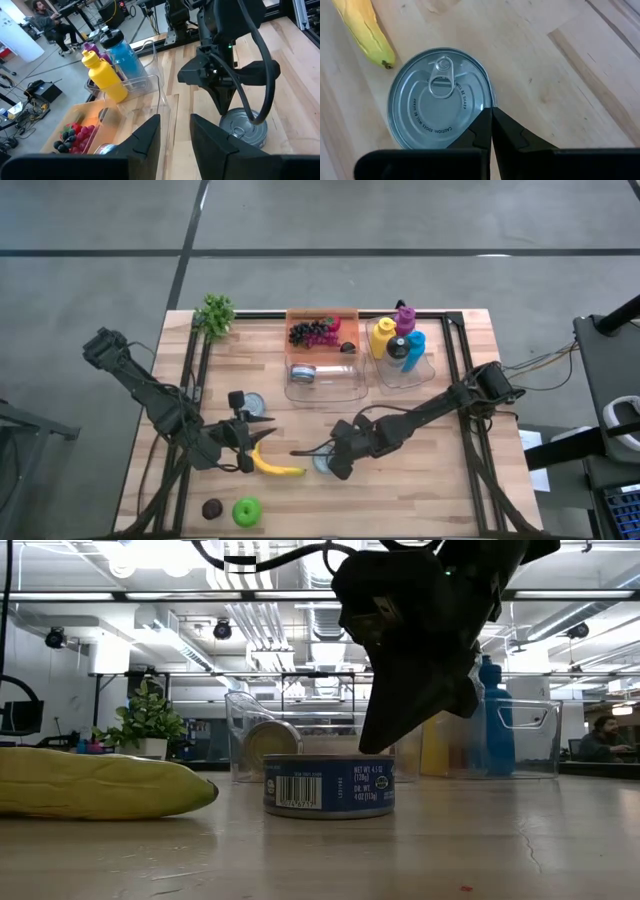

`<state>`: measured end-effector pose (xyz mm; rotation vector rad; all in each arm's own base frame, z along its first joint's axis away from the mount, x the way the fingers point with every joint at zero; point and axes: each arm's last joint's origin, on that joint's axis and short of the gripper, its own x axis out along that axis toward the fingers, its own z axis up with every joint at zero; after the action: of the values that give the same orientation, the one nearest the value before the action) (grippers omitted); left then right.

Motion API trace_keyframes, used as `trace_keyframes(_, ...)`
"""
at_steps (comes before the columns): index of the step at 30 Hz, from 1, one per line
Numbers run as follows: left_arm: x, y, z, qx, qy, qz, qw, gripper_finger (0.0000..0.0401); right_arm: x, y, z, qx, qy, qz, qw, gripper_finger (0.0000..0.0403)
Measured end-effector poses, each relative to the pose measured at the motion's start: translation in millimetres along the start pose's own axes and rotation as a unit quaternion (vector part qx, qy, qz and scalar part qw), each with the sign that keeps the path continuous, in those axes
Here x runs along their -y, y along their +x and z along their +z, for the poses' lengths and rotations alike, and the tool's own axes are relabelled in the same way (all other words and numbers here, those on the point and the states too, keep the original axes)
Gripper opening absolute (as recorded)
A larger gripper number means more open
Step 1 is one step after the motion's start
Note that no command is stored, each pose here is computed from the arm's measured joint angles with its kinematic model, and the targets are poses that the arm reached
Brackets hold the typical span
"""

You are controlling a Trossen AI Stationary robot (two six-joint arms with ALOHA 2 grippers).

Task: Pick & Place Food Item
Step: Put the blue can into the left transparent bin

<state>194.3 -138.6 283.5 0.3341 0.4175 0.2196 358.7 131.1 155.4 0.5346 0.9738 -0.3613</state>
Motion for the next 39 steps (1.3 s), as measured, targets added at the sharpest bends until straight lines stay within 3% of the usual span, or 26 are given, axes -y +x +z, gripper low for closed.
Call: trace_keyframes(39,0.0,0.1,0.5,0.002,-0.002,0.000,1.000,0.0106,1.8,2.2,-0.9,0.002,0.000,-0.012,1.000,0.0009)
